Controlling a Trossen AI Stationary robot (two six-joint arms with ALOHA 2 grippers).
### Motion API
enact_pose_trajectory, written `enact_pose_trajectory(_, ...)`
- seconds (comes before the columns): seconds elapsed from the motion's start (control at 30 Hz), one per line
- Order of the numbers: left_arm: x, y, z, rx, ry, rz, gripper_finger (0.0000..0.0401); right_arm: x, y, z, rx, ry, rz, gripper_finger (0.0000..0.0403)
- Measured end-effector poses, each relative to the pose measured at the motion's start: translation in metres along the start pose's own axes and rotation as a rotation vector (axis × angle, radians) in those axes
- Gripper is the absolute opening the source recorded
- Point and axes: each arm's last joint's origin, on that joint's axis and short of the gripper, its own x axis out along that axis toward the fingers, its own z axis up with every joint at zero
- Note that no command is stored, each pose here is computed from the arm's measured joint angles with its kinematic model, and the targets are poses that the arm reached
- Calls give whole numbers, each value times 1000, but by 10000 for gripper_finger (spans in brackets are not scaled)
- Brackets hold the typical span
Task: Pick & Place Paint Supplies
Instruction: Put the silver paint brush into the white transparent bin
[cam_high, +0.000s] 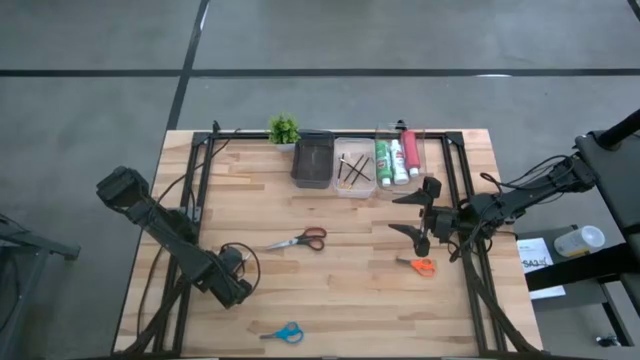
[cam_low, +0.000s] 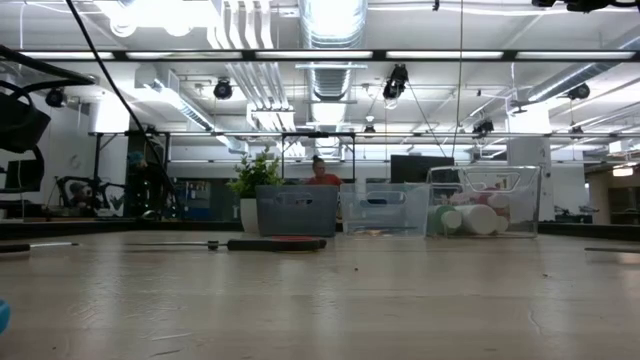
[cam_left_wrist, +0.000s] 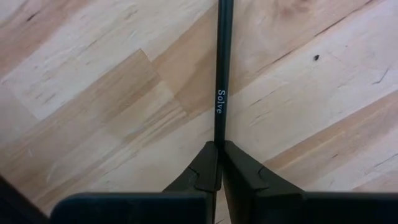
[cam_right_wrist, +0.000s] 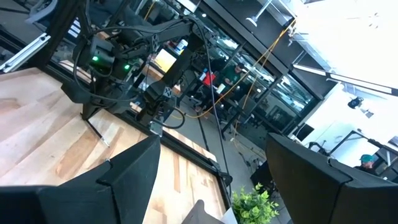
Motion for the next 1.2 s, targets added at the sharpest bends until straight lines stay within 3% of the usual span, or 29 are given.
enact_pose_trajectory(0.43, -1, 0, 0, 5, 2, -6, 18, 0, 0, 0, 0, 0, 0, 288)
enact_pose_trajectory(0.87, -19, 4, 8, -22, -32, -83, 18, 0, 0, 0, 0, 0, 0, 288)
enact_pose_trajectory(1.07, -30, 4, 25, -38, -160, -160, 18, 0, 0, 0, 0, 0, 0, 288)
enact_pose_trajectory(1.2, -46, 0, 40, -33, -314, -226, 18, 0, 0, 0, -3, 0, 0, 288)
